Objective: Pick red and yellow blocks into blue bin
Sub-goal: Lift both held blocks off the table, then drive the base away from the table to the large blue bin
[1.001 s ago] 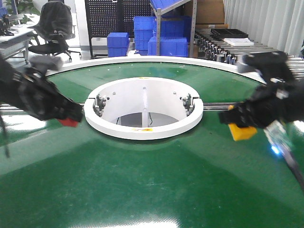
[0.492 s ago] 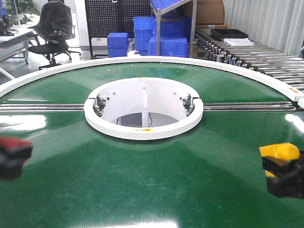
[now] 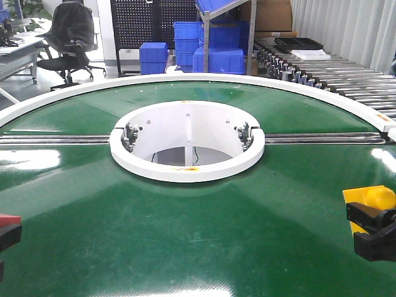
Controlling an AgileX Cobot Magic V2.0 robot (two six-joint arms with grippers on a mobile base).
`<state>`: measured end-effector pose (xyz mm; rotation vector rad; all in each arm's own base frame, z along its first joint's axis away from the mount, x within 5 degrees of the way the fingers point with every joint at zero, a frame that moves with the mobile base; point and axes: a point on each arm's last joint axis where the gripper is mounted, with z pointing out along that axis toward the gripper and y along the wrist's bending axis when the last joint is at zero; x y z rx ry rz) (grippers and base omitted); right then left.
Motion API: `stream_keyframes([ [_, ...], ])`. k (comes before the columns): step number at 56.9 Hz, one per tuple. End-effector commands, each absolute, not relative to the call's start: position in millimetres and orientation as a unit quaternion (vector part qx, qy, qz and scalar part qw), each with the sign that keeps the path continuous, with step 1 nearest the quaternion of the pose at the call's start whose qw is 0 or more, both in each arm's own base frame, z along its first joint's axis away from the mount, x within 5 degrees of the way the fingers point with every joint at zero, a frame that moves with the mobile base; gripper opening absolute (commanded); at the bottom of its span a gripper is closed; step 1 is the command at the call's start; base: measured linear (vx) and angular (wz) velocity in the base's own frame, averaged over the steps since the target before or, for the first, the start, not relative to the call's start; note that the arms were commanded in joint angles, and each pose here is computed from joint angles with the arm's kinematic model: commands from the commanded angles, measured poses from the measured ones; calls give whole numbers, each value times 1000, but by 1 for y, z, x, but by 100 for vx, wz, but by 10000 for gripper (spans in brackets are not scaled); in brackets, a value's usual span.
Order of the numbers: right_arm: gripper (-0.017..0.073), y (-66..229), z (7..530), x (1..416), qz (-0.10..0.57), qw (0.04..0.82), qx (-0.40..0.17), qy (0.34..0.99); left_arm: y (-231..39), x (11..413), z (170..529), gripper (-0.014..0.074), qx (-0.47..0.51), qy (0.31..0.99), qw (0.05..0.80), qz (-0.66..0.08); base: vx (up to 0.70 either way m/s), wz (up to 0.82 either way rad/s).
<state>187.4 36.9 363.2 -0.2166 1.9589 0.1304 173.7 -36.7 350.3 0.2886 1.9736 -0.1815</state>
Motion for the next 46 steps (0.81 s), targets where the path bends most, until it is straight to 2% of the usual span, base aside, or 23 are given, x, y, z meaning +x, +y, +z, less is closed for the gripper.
stream_keyframes([
  [1,-10,35,383,187,52,605,-89,790,-36,174,368,-1,103,798,587,-83,0,0],
  [46,-10,35,383,187,52,605,-89,790,-36,174,368,-1,103,798,587,-83,-1,4],
])
